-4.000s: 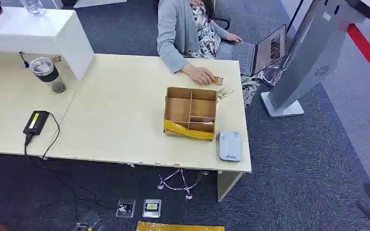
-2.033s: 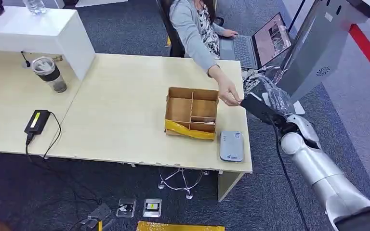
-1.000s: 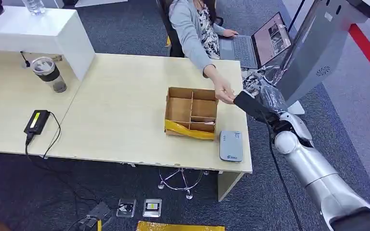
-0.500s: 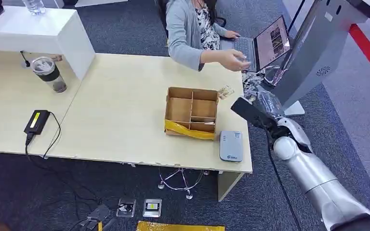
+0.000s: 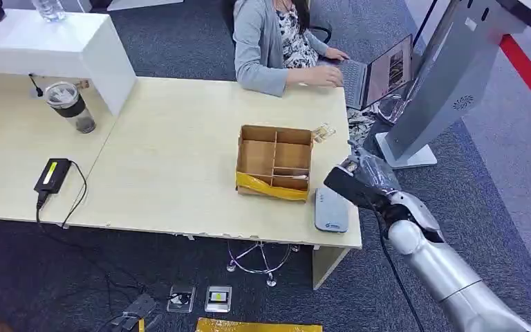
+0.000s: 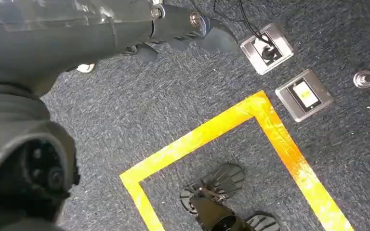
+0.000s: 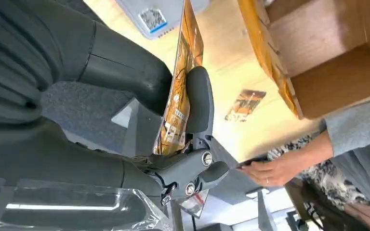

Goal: Pass the card to the sensor for recognition and then transmit it.

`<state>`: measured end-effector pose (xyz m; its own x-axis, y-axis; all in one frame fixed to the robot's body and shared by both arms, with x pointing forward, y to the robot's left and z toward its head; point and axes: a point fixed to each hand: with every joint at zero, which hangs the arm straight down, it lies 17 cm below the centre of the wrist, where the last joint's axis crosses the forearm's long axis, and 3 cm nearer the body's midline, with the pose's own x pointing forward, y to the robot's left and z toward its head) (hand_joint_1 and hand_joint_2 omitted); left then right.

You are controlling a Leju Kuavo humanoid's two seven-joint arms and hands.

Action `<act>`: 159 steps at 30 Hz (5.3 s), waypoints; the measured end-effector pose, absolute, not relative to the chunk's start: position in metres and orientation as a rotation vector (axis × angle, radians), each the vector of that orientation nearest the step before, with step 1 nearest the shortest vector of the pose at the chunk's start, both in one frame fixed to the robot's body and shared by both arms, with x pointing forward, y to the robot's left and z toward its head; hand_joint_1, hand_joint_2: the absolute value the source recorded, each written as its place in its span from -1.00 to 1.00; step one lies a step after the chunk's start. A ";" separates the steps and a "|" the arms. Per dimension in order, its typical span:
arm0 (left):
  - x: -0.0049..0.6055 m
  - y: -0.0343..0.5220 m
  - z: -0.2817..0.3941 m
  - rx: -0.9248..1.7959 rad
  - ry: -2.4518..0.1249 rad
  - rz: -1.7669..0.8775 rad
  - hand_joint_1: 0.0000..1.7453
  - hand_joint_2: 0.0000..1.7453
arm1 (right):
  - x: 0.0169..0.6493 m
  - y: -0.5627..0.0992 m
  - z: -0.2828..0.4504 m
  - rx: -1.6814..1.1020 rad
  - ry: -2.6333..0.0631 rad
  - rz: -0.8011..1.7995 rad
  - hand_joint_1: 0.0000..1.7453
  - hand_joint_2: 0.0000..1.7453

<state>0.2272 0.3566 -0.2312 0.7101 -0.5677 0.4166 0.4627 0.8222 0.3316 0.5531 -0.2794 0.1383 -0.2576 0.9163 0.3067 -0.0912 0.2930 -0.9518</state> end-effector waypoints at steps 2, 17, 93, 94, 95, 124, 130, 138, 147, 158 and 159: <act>0.228 0.356 -0.231 0.209 -0.533 -0.572 -1.00 -1.00 | 0.551 -0.277 0.133 -0.792 -1.488 1.194 1.00 1.00; 0.232 0.354 -0.229 0.206 -0.541 -0.573 -1.00 -1.00 | 0.541 -0.258 0.084 -0.655 -1.430 1.206 1.00 1.00; 0.251 0.351 -0.221 0.209 -0.541 -0.643 -1.00 -1.00 | 0.630 -0.365 0.184 -0.898 -1.353 1.041 1.00 1.00; 0.254 0.350 -0.220 0.209 -0.545 -0.647 -1.00 -1.00 | 0.632 -0.360 0.189 -0.900 -1.362 1.044 1.00 1.00; 0.255 0.350 -0.220 0.208 -0.547 -0.648 -1.00 -1.00 | 0.633 -0.358 0.190 -0.899 -1.366 1.045 1.00 1.00; 0.272 0.340 -0.213 0.202 -0.576 -0.659 -1.00 -1.00 | 0.643 -0.264 0.208 -0.839 -1.473 1.106 1.00 1.00; 0.280 0.336 -0.208 0.181 -0.623 -0.623 -1.00 -1.00 | 0.640 -0.262 0.201 -0.835 -1.461 1.123 1.00 1.00; 0.319 0.237 -0.188 0.114 -0.716 -0.591 -1.00 -1.00 | 0.638 -0.240 0.198 -0.801 -1.477 1.147 1.00 1.00; 0.327 0.166 -0.170 -0.064 -0.755 -0.526 -1.00 -1.00 | 0.636 -0.231 0.196 -0.779 -1.489 1.157 -1.00 -1.00; 0.348 0.159 -0.156 -0.066 -0.797 -0.497 -1.00 -1.00 | 0.635 -0.222 0.202 -0.745 -1.546 1.129 -1.00 -1.00; 0.347 0.157 -0.156 -0.070 -0.795 -0.494 -1.00 -1.00 | 0.635 -0.223 0.202 -0.748 -1.548 1.128 -1.00 -1.00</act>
